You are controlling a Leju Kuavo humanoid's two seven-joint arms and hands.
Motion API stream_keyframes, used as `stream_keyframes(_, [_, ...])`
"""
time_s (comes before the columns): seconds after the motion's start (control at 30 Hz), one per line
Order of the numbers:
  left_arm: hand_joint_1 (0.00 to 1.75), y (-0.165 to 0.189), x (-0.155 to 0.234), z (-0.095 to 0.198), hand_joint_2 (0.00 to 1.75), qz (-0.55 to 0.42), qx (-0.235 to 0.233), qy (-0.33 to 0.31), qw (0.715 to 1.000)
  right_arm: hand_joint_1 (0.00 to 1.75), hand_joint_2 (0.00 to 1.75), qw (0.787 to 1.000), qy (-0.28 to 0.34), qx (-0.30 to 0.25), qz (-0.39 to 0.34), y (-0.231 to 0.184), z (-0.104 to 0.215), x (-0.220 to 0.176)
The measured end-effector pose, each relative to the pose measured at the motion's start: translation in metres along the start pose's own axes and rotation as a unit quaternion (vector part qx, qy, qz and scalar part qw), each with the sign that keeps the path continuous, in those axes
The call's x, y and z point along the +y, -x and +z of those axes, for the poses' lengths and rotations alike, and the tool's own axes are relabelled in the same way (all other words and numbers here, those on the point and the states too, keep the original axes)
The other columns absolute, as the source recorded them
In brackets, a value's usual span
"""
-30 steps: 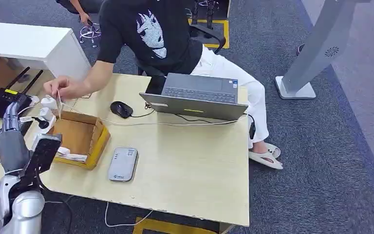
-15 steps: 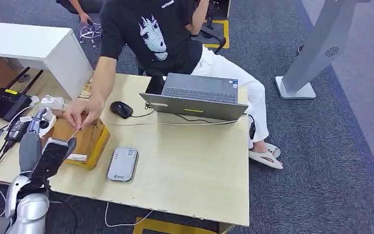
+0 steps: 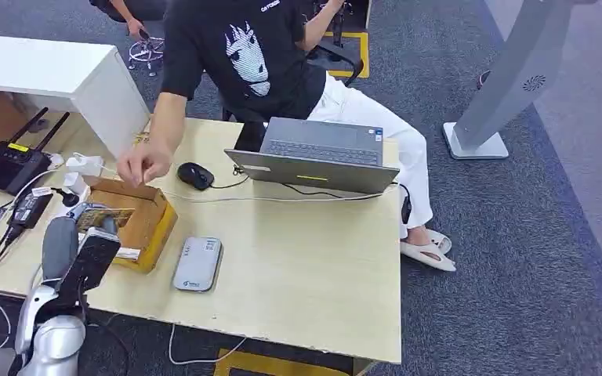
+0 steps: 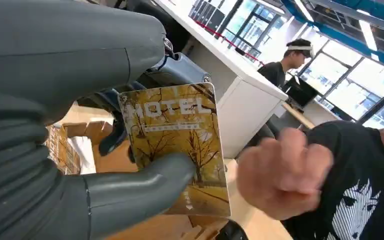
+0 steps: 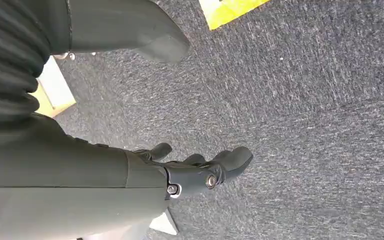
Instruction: Pass the card to the sensor for recognition and then transmit it.
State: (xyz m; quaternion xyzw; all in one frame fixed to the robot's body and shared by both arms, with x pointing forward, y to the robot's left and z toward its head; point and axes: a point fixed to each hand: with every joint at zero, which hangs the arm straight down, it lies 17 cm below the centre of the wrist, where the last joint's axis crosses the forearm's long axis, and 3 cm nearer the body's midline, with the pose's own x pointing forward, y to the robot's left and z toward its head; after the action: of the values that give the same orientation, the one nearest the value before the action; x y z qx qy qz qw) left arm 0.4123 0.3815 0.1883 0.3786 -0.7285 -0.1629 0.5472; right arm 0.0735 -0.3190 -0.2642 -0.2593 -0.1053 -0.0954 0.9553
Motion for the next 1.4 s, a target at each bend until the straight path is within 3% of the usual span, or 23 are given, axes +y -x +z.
stream_keyframes(0.2, [1.75, 0.001, -0.005, 0.004, 1.75, -0.013, -0.001, 0.011, 1.000, 0.00, 1.75, 1.000, 0.000, 0.002, 0.002, 0.001, 0.000, 0.000])
stream_keyframes(0.4, [1.75, 0.000, -0.022, 0.012, 1.75, -0.103, -0.011, 0.038, 0.994, 0.00, 1.75, 1.000, -0.004, 0.002, 0.005, 0.001, 0.000, 0.001])
stream_keyframes(1.07, [1.75, -0.016, -0.119, 0.036, 1.75, -0.264, -0.061, 0.126, 0.954, 0.00, 1.75, 1.000, -0.014, -0.002, 0.022, -0.001, 0.002, 0.007])
stream_keyframes(1.4, [1.75, 0.012, -0.159, 0.060, 1.75, -0.278, -0.038, 0.171, 0.944, 0.00, 1.75, 0.999, -0.018, -0.003, 0.031, 0.000, 0.003, 0.010])
